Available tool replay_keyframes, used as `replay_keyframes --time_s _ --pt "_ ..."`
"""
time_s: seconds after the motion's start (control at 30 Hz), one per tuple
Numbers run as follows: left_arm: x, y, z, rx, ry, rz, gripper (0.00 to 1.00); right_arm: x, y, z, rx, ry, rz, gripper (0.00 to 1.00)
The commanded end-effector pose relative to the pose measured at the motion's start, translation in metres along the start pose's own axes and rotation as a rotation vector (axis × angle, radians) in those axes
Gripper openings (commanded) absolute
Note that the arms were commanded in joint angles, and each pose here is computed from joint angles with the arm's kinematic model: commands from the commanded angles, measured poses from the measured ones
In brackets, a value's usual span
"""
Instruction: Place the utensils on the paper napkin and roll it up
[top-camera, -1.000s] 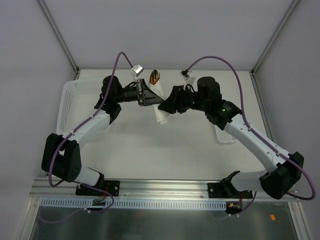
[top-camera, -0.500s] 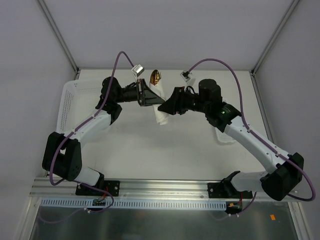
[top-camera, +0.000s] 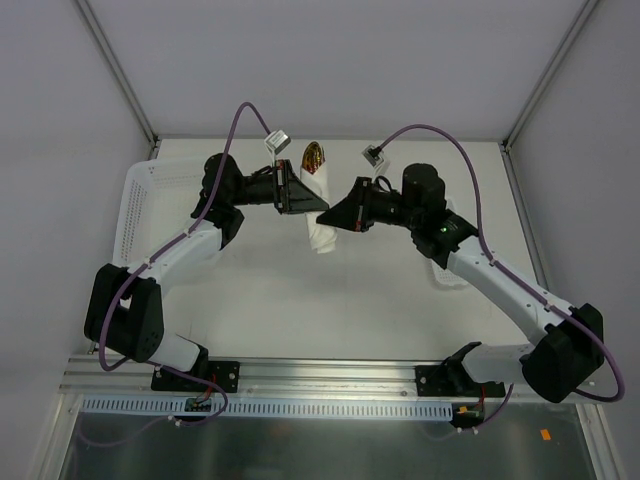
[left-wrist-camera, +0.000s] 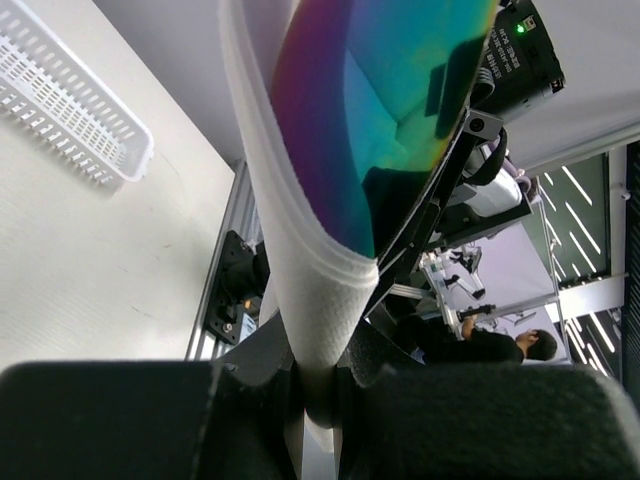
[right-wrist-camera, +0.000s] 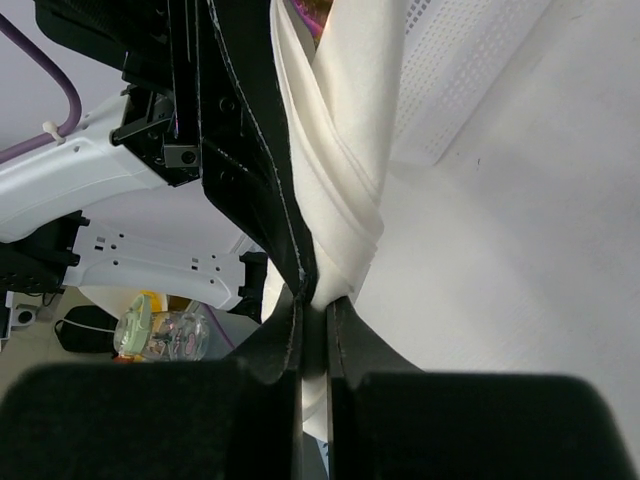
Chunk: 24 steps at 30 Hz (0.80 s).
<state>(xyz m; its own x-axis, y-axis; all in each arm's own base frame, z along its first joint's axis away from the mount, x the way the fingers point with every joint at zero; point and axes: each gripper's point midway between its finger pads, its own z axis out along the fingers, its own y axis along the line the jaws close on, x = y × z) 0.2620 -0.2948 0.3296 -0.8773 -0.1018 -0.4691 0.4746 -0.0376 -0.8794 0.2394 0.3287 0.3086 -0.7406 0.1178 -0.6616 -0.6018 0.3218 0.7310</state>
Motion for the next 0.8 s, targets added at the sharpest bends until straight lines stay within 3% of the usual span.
replay_keyframes --time_s 0.0,0.03,0.2,0.43,0.67,0.77 --pt "-0.014 -0.027 0.006 0.032 -0.039 0.165 0.00 0.001 0.008 -0.002 -0.060 -0.003 0.006 0.00" --pt "-0.013 -0.023 0.006 0.000 -0.033 0.139 0.01 -0.001 0.010 -0.003 -0.070 -0.015 0.001 0.00" --pt "-0.020 -0.017 -0.002 -0.074 -0.048 0.172 0.31 -0.008 0.011 -0.009 -0.096 -0.052 0.004 0.00" --pt "-0.025 -0.006 -0.024 -0.198 -0.073 0.178 0.47 -0.022 0.014 -0.013 -0.090 -0.098 -0.007 0.00" --pt "-0.014 -0.018 -0.048 -0.250 -0.100 0.256 0.63 -0.044 -0.003 -0.017 0.039 -0.227 0.019 0.00" --pt "-0.008 -0.018 -0.052 -0.278 -0.109 0.269 0.65 -0.049 -0.010 -0.021 0.104 -0.262 0.039 0.00"
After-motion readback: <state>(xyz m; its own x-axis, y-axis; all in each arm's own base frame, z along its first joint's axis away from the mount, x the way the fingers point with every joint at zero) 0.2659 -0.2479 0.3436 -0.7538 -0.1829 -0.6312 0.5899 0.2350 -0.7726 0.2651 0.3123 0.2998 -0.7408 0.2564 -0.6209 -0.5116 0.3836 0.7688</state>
